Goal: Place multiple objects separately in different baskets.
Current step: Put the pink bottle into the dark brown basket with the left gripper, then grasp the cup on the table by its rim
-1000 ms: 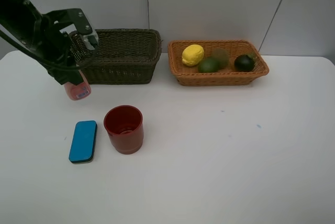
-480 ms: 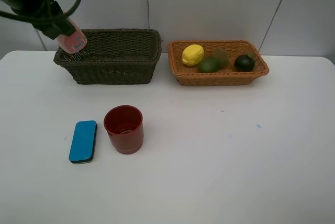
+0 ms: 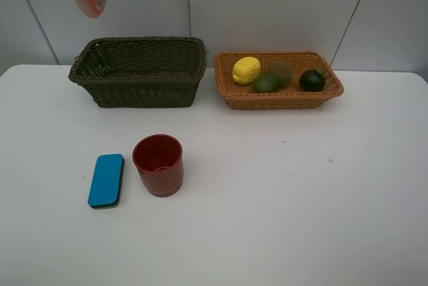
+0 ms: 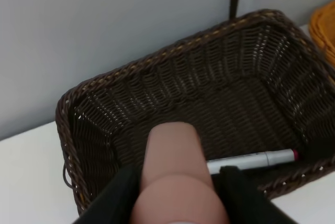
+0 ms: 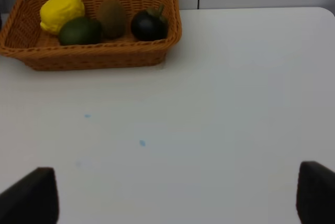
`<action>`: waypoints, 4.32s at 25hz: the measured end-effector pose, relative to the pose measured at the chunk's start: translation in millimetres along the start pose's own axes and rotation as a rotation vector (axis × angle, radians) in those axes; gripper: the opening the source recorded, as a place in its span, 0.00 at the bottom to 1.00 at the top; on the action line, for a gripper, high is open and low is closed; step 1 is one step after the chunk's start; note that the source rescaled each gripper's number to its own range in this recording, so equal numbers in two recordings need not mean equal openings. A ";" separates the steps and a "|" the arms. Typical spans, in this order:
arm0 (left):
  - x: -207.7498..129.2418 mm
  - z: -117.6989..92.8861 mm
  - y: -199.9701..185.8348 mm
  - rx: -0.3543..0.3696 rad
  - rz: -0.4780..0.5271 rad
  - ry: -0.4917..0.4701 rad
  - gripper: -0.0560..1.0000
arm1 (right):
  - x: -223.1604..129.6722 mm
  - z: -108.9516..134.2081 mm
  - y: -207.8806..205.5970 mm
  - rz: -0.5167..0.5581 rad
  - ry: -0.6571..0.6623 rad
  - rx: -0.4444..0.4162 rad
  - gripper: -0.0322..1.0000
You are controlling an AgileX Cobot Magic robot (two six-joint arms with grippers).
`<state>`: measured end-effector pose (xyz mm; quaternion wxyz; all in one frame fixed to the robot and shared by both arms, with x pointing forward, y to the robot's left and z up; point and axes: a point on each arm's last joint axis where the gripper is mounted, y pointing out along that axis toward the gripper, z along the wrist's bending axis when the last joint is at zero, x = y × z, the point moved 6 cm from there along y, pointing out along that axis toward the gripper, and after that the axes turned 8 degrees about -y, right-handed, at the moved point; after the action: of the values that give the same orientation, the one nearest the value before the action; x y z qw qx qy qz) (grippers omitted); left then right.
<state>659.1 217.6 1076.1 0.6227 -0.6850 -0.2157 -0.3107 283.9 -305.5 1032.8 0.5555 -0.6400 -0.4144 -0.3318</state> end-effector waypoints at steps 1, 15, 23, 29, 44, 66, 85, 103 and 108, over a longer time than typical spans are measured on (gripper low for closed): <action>2.5 2.0 7.2 0.016 0.016 -0.031 0.46 | 0.0 0.0 0.0 0.000 0.000 0.000 1.00; -31.5 12.1 121.4 0.125 0.277 -0.237 0.46 | 0.0 0.0 0.0 0.000 0.000 0.000 1.00; -60.9 13.3 159.8 0.143 0.366 -0.246 0.46 | 0.0 0.0 0.0 0.000 0.000 0.000 1.00; -66.1 13.1 176.6 0.137 0.353 -0.244 0.46 | 0.0 0.0 0.0 0.000 0.000 0.000 1.00; -75.0 13.3 194.4 0.141 0.355 -0.265 0.46 | 0.0 0.0 0.0 0.000 0.000 0.000 1.00; -76.2 5.5 195.1 0.103 0.364 -0.343 0.98 | 0.0 0.0 0.0 0.000 0.000 0.000 1.00; -30.3 13.8 124.6 0.143 0.266 -0.288 0.99 | 0.0 0.0 0.0 0.000 0.000 0.000 1.00; -25.0 -46.5 16.3 0.030 0.367 0.010 0.99 | 0.0 0.0 0.0 0.000 0.000 0.000 1.00; -33.8 -91.9 10.7 -0.106 0.386 0.147 0.99 | 0.0 0.0 0.0 0.000 0.000 0.000 1.00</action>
<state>627.9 128.6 1047.9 0.6477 -0.7209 -0.0180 -0.2458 283.9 -305.5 1032.8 0.5555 -0.6400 -0.4144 -0.3318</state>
